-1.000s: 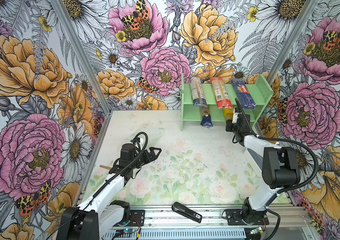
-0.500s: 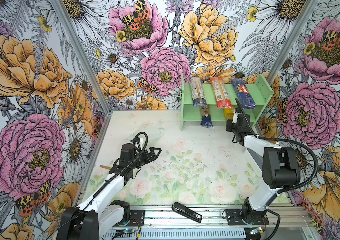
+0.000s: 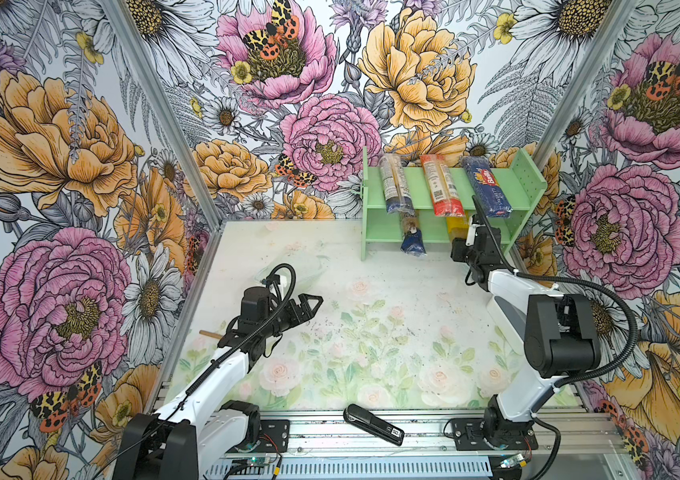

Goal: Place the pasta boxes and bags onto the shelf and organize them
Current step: 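Lower the yellow bag onto the table against the shelf front with the right gripper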

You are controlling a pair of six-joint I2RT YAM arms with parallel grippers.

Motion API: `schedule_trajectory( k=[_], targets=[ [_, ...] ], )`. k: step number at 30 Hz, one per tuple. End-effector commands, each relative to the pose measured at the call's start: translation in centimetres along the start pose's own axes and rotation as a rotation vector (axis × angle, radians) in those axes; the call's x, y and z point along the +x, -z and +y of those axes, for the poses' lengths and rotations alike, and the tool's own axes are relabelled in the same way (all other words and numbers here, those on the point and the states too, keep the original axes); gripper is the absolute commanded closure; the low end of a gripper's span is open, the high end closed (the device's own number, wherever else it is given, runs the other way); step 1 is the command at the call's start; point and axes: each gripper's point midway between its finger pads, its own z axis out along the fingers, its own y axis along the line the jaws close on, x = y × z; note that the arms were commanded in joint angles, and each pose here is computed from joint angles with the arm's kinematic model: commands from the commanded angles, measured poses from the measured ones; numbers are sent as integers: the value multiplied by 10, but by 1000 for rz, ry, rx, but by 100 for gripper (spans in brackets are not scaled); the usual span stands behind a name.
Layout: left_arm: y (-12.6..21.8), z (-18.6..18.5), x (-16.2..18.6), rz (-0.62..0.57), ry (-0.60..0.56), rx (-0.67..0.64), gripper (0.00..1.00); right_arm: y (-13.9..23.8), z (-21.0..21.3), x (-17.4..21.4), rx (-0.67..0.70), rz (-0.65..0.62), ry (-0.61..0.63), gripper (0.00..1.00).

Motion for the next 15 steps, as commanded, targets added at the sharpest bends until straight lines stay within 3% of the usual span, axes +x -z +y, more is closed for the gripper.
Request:
schedule_trajectory(
  k=[1, 10, 15],
  targets=[
    [2, -10, -9, -31, -26, 28, 1, 11, -3, -47, 14, -133, -7, 40],
    [4, -7, -8, -35, -24, 26, 1, 13, -3, -44, 15, -124, 2, 38],
    [5, -6, -7, -36, -21, 25, 1, 18, -2, -43, 10, -122, 24, 30]
  ],
)
